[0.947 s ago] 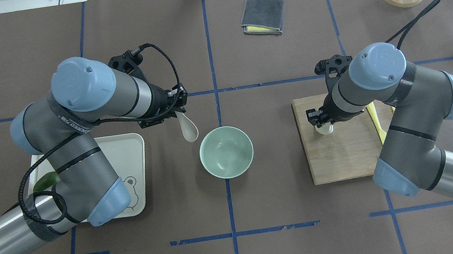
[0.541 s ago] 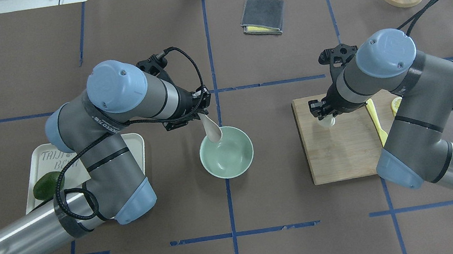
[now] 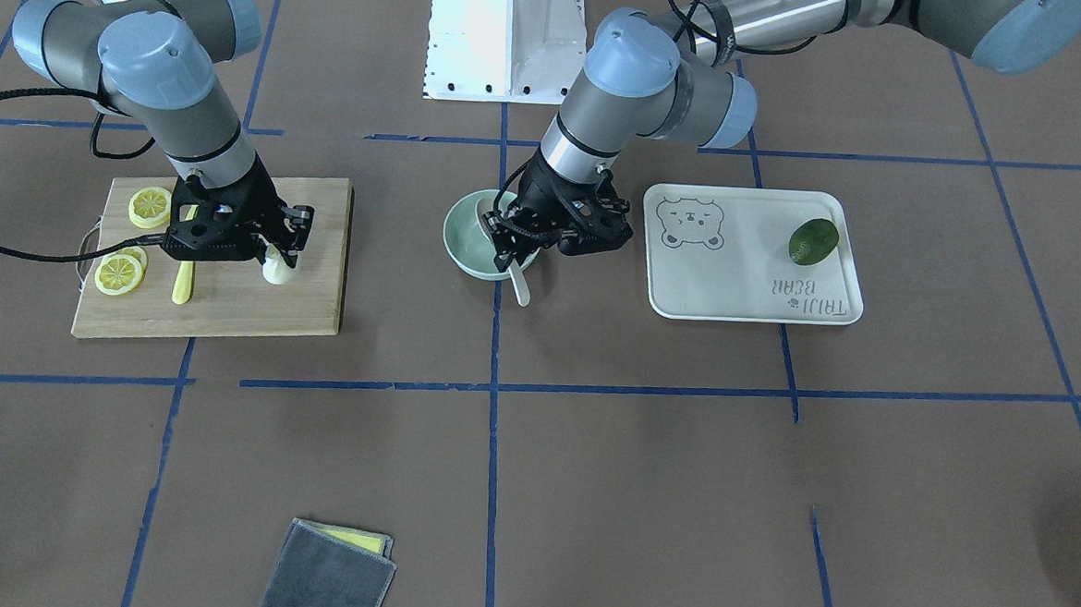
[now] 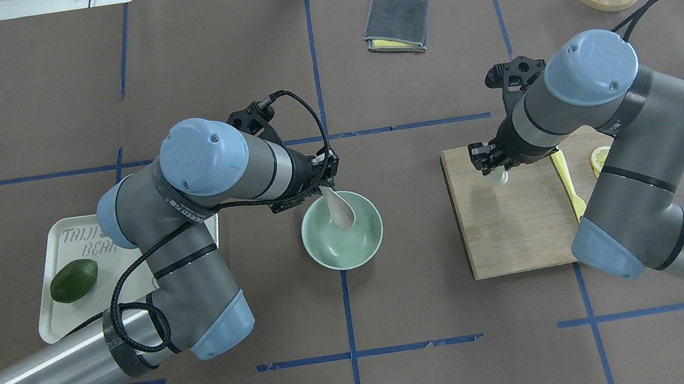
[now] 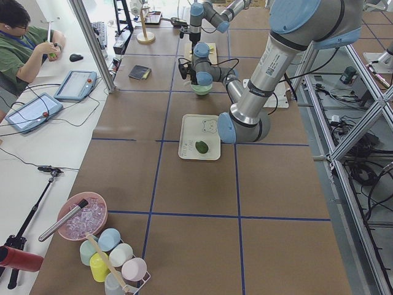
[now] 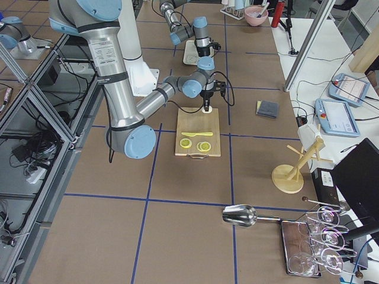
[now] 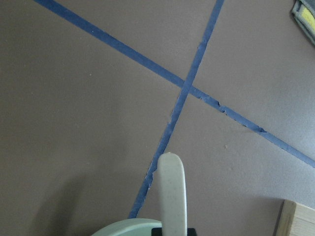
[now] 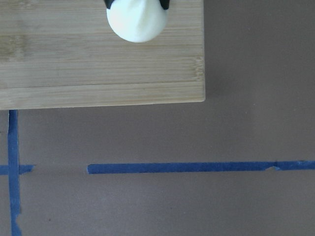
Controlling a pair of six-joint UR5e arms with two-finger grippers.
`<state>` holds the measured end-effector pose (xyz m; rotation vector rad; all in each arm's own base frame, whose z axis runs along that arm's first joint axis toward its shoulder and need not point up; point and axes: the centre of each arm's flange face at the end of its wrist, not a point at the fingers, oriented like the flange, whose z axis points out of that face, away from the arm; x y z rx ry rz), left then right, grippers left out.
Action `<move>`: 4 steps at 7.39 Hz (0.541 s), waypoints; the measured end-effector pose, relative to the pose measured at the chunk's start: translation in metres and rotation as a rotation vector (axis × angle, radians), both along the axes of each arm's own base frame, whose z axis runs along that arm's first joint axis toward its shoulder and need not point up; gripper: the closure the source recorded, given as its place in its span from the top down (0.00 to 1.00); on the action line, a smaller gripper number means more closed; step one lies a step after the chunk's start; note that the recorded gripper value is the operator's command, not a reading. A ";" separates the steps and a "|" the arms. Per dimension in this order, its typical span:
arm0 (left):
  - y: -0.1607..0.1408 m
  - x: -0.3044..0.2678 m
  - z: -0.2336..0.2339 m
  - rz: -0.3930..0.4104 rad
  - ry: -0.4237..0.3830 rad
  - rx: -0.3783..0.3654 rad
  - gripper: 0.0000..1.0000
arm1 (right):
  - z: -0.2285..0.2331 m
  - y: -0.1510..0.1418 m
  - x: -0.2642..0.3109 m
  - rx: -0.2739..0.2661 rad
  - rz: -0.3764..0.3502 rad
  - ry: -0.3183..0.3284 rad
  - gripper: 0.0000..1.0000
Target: Put spoon and bun in bowl
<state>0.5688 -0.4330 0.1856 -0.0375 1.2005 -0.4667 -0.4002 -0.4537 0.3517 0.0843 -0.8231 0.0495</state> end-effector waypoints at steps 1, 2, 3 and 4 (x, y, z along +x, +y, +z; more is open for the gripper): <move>0.002 0.001 0.002 0.002 -0.003 0.002 1.00 | -0.004 -0.001 0.000 0.004 0.000 -0.005 0.37; 0.004 -0.003 0.001 0.001 0.000 0.006 1.00 | -0.007 -0.001 0.000 0.008 0.000 -0.010 0.37; 0.011 -0.016 -0.003 0.002 0.017 0.016 1.00 | -0.011 -0.001 -0.001 0.012 0.000 -0.016 0.37; 0.019 -0.032 -0.006 0.007 0.027 0.030 1.00 | -0.017 -0.001 -0.002 0.019 0.000 -0.024 0.37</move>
